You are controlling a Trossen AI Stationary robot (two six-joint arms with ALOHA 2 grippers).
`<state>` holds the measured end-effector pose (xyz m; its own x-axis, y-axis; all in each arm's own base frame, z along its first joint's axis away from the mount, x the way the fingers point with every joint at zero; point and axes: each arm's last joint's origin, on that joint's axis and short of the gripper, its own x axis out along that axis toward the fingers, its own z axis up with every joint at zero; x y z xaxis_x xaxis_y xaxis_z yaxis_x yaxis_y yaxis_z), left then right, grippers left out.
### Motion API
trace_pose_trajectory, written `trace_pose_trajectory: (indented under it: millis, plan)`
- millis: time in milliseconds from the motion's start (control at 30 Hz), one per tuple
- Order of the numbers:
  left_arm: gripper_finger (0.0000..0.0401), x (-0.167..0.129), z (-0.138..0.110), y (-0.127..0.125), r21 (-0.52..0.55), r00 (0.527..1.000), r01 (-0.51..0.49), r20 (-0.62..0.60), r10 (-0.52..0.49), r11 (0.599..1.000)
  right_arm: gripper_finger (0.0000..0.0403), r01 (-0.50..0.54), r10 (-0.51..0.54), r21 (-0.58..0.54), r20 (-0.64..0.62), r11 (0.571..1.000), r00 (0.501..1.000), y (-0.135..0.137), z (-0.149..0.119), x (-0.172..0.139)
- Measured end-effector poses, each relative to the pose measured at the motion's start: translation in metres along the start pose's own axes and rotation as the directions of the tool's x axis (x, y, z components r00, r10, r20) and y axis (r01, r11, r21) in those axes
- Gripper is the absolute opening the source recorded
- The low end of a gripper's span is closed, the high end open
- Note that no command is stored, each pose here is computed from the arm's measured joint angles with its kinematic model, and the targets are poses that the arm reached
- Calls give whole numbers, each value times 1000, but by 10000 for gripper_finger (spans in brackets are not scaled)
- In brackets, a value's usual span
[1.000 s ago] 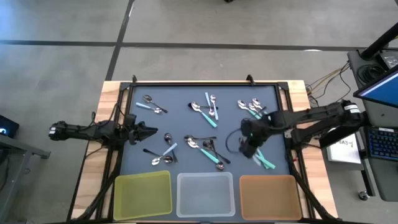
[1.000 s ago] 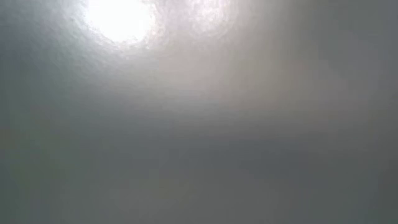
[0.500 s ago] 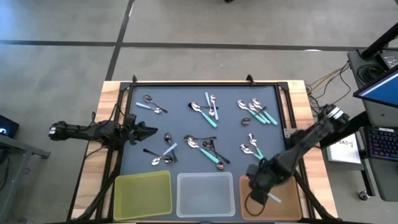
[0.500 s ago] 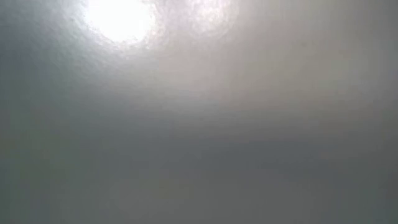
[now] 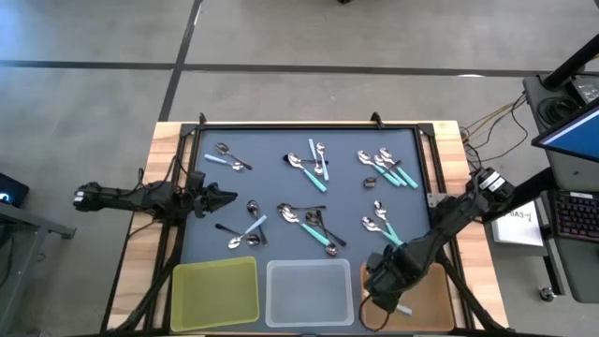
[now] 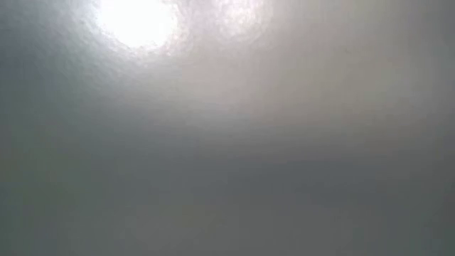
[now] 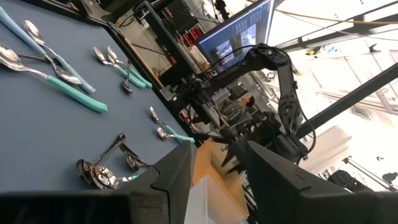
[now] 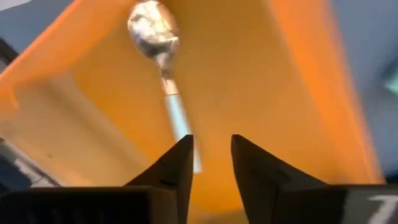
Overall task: Sort silverware by color (type)
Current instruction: Put the green spoon into the transparent bin
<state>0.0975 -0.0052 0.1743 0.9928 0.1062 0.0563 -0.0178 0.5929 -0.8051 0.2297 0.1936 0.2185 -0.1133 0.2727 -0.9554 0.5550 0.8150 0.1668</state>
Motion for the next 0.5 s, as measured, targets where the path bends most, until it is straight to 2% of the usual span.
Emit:
trace_pose_trajectory:
  millis: [100, 267, 400, 500]
  plan:
    - [132, 0, 0, 0, 0, 1000, 0, 0, 0, 1000, 122, 63, -64, 33, 33, 997, 997, -13, 4, -18]
    - [132, 0, 0, 0, 0, 1000, 0, 0, 0, 1000, 123, 160, -188, 169, 169, 973, 967, -46, 27, -41]
    - [132, 0, 0, 0, 0, 1000, 0, 0, 0, 1000, 121, 184, -225, 233, 163, 955, 960, -72, 52, -41]
    - [132, 0, 0, 0, 0, 1000, 0, 0, 0, 1000, 121, 231, -261, 215, 123, 949, 957, -90, 69, -33]
